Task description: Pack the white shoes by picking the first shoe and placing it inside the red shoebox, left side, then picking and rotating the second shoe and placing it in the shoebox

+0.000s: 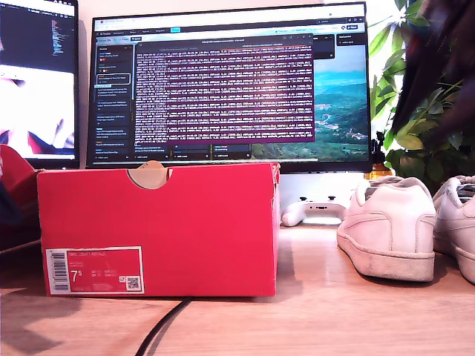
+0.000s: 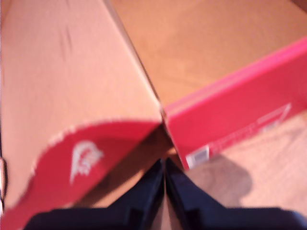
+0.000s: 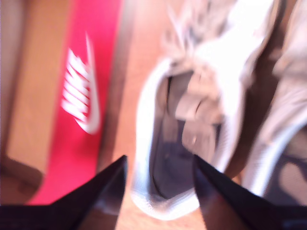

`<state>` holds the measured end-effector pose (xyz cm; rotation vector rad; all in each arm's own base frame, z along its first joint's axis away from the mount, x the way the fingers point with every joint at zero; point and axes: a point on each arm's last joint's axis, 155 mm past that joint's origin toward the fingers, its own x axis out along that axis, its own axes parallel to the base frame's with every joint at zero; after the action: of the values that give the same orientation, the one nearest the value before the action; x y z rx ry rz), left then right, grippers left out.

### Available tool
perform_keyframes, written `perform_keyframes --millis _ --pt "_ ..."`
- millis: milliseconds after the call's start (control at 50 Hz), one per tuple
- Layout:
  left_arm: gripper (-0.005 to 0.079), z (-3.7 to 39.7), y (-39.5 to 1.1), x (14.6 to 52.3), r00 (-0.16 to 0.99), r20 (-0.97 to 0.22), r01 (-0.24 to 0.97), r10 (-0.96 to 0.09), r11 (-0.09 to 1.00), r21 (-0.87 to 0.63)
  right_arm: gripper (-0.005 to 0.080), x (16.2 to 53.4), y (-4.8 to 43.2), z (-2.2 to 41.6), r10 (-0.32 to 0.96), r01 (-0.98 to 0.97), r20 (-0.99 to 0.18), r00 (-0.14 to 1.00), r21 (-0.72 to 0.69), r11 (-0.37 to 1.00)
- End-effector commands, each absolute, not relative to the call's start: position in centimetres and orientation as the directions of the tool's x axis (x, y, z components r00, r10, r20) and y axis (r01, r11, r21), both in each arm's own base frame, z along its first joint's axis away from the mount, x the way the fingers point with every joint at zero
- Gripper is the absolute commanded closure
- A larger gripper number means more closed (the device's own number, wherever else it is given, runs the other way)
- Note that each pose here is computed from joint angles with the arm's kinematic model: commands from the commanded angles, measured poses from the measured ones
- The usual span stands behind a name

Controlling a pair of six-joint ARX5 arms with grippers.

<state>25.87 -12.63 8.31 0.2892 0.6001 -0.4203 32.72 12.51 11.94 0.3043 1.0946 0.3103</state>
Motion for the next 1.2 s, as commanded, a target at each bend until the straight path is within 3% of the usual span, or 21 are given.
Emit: perform_keyframes --millis 0,320,720,820,1000,1180 --pt "0.0761 9.1 -12.9 26.3 0.758 -0.577 0.456 -0.304 0.88 0.136 0.0308 33.2 13.4 12.7 0.402 -0.127 -0.806 0.434 0.387 0.913" --pt "0.0761 9.1 -12.9 26.3 0.76 -0.574 0.455 -0.305 0.88 0.136 0.0284 34.0 15.7 11.7 0.418 -0.16 -0.801 0.428 0.388 0.908" --pt "0.0761 9.1 -12.9 26.4 0.76 -0.574 0.455 -0.304 0.88 0.136 0.0294 35.0 16.0 6.5 0.388 -0.112 -0.854 0.346 0.373 0.921" --pt "0.0761 9.1 -12.9 26.4 0.76 -0.574 0.455 -0.304 0.88 0.136 0.0416 35.1 16.0 5.6 0.381 -0.105 -0.862 0.334 0.367 0.924" --pt "0.0761 9.1 -12.9 26.4 0.76 -0.574 0.454 -0.304 0.88 0.135 0.0772 36.3 16.5 5.8 0.395 -0.125 -0.842 0.368 0.376 0.918" --pt "0.0761 9.1 -12.9 26.4 0.76 -0.575 0.454 -0.304 0.88 0.135 0.0763 37.5 17.8 7.1 0.422 -0.135 -0.805 0.417 0.404 0.905"
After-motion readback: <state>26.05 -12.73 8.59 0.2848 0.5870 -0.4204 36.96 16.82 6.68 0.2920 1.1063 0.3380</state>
